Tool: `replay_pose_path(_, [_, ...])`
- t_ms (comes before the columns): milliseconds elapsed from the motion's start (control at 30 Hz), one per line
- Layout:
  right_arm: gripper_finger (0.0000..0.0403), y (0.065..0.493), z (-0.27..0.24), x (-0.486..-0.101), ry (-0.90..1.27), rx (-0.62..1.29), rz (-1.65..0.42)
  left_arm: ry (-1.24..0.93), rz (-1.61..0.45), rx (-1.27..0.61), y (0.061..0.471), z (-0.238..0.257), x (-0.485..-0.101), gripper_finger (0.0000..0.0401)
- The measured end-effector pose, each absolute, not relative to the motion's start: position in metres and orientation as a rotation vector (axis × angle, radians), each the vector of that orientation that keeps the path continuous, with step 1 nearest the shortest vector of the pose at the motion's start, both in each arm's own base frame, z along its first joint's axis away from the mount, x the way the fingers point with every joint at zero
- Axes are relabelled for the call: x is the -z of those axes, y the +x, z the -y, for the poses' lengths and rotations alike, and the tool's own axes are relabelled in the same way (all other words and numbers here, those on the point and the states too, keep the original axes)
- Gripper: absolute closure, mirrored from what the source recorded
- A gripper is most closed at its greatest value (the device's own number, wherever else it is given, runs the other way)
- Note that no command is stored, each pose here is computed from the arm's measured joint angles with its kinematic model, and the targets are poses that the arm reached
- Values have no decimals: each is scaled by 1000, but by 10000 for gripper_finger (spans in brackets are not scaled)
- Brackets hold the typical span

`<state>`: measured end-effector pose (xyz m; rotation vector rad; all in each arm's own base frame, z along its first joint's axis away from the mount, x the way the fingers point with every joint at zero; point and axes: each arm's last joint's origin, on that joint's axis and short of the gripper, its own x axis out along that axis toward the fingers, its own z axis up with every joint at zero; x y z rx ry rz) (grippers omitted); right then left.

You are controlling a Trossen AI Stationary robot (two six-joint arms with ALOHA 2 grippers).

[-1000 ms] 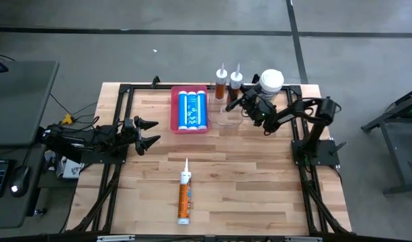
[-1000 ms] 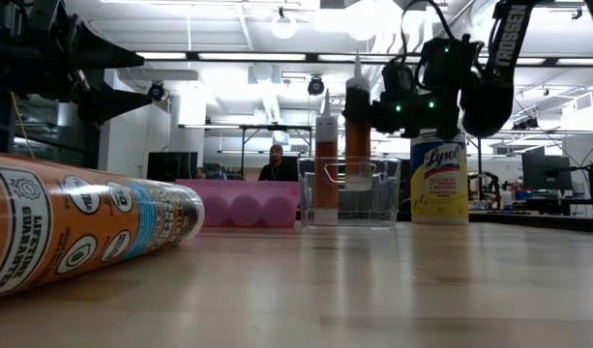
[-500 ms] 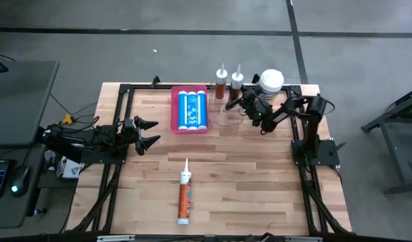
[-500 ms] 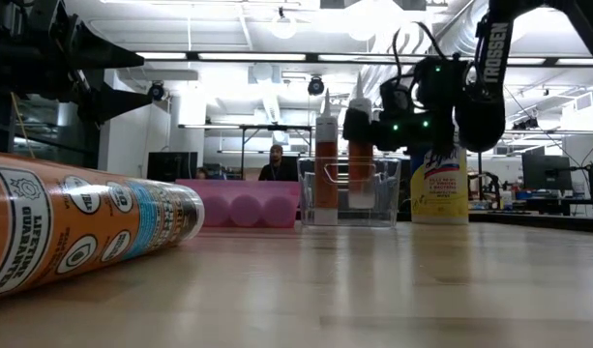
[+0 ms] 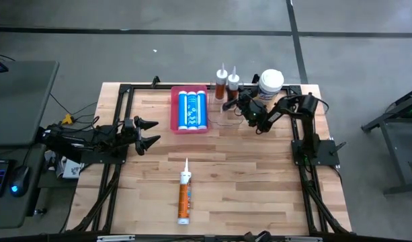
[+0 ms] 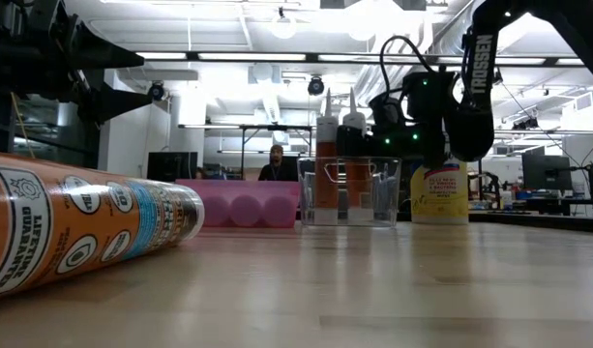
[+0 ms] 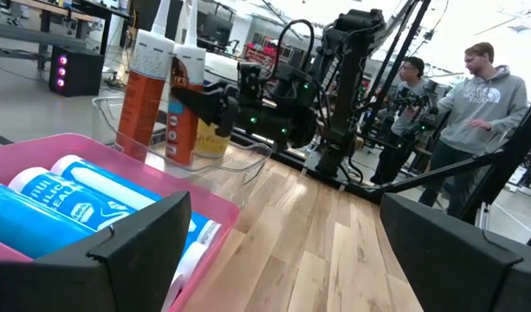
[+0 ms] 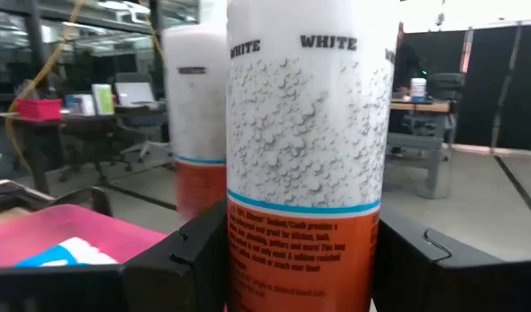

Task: Pick & place silicon tubes, Sealant and Lysol wipes
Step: Put the right orange sealant into the transparent bin, then put the orange sealant into the transparent bin

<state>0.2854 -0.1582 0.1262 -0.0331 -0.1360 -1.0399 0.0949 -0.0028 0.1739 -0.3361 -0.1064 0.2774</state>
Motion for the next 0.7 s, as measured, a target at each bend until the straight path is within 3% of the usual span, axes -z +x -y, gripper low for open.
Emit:
replay_pose_path(400, [203, 285, 156, -125, -81, 1131, 91, -336, 106, -278, 95, 3, -174, 32])
replay_pose_path(567, [113, 282, 157, -121, -76, 1209, 58, -336, 106, -278, 95, 3, -174, 32])
replay_pose_path(700, [86, 283, 156, -123, -71, 1203, 71, -336, 106, -278, 95, 3, -174, 32])
